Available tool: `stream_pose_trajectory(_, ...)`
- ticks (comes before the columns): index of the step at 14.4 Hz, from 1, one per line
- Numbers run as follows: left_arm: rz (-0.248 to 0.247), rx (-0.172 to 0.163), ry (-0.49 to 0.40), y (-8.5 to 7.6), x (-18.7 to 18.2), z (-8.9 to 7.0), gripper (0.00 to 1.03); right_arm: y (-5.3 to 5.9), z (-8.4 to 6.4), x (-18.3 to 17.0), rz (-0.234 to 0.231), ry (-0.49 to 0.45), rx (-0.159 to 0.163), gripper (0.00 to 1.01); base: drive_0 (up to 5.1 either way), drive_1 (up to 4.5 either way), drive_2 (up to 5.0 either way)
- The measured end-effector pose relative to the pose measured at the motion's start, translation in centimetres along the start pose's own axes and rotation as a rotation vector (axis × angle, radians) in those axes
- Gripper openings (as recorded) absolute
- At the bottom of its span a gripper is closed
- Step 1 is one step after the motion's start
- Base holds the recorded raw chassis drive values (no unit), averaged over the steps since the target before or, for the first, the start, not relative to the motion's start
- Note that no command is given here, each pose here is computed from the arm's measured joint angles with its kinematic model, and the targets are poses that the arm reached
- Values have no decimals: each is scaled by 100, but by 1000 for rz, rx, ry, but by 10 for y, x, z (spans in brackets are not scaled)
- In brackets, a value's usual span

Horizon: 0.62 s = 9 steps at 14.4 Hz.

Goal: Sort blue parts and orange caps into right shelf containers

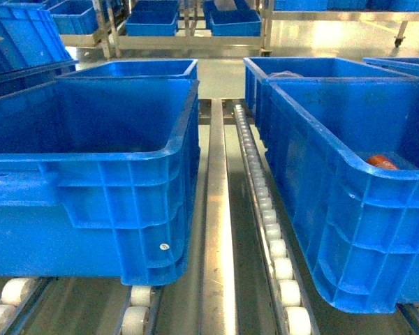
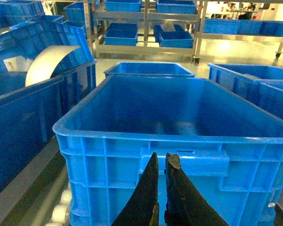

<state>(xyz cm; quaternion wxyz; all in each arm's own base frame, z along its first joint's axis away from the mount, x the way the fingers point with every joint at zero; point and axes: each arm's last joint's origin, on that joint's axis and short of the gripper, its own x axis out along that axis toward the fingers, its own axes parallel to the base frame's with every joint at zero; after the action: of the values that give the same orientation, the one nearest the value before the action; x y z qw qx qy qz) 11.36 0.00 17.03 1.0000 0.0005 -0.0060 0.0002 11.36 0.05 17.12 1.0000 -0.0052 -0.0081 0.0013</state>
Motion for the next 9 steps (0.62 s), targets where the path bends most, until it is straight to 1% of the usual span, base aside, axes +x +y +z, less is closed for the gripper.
stream_pose_trajectory(3,0,0,-1,0,-6,0,2,0,-1,-6,0,3,0,3,0,0,0)
stream_pose_trajectory(4,0,0,46,0,-12,-6,2,0,-7,-11,5,56,0,3,0,0,0)
stream_pose_trajectory(5,-2,0,1,0,-16,-2,2,0,-3,-17,3,3,0,3,0,0,0)
stream_pose_trajectory(7,0,0,22,0,-16,-5,2,0,-4,-16,3,15,1,3,0,0,0)
stream_pose_trajectory(8,1,0,17,0,-16,-4,2,0,-4,-16,3,13,1,3,0,0,0)
stream_pose_trajectory(9,0,0,17,0,-16,-4,13,0,-4,-16,3,13,2,15,0,0,0)
